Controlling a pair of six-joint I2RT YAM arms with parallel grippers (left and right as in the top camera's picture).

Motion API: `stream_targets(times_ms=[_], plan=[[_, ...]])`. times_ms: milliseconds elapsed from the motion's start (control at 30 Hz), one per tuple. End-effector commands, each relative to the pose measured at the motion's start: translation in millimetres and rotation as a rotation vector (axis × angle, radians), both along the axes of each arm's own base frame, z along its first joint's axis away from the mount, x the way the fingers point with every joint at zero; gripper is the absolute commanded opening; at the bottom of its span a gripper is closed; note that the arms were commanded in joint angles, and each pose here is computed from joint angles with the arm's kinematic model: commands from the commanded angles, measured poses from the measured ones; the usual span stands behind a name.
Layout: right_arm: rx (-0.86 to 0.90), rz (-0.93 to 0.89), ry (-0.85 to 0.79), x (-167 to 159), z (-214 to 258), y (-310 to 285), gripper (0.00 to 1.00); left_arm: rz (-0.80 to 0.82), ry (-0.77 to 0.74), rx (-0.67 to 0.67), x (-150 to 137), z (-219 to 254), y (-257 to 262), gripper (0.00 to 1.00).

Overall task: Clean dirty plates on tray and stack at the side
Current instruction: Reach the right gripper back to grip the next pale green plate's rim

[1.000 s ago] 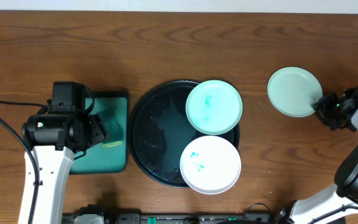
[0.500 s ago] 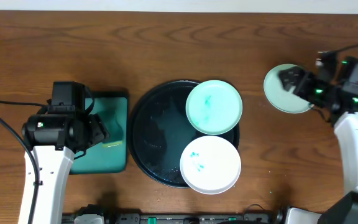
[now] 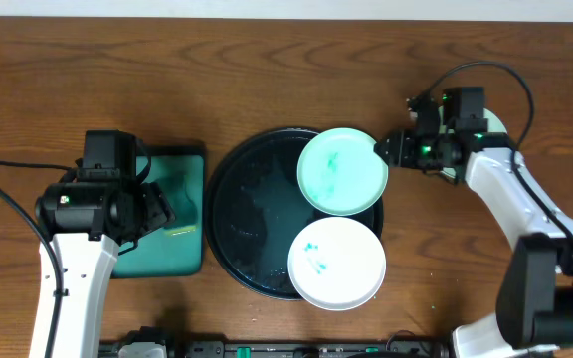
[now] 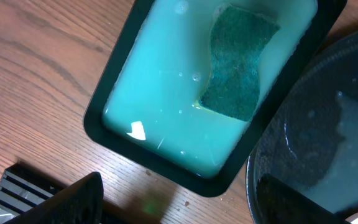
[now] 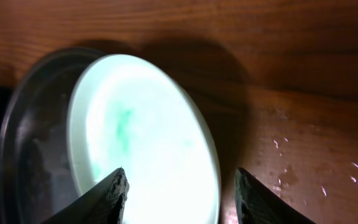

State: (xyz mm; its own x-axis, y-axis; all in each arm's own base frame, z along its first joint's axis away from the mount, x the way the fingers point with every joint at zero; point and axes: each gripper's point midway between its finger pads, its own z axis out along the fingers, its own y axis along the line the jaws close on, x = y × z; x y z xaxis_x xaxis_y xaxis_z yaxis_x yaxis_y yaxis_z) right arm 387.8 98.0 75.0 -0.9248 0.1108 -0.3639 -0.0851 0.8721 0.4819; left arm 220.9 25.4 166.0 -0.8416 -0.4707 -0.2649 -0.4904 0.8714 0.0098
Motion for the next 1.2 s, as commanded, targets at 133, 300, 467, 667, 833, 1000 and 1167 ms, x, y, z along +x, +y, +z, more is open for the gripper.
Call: stream_targets(times_ms=[133,300,467,667,833,1000,1167], plan=[[-0.032,-0.001,0.106,-2,-53,1,0.49,0.007,0.012,0.004,-2,-2,1,0.80],[-0.031,-0.006,0.126,-1,-65,1,0.35,0.007,0.011,0.004,-1,-2,1,0.79],[-0.026,-0.017,0.112,3,-63,1,0.25,0.007,0.011,0.004,-1,-2,1,0.79],[-0.017,-0.036,0.118,4,-62,1,0.01,0.007,0.011,0.004,-1,-2,1,0.80],[-0.007,-0.034,0.123,3,-62,5,0.01,0.007,0.012,0.004,-2,-2,1,0.80],[0.038,0.020,0.106,-2,-46,24,0.02,0.007,0.011,0.003,-2,-2,1,0.79],[0.054,0.088,0.032,-9,-11,51,0.02,0.007,0.012,0.003,-2,-2,1,0.80]])
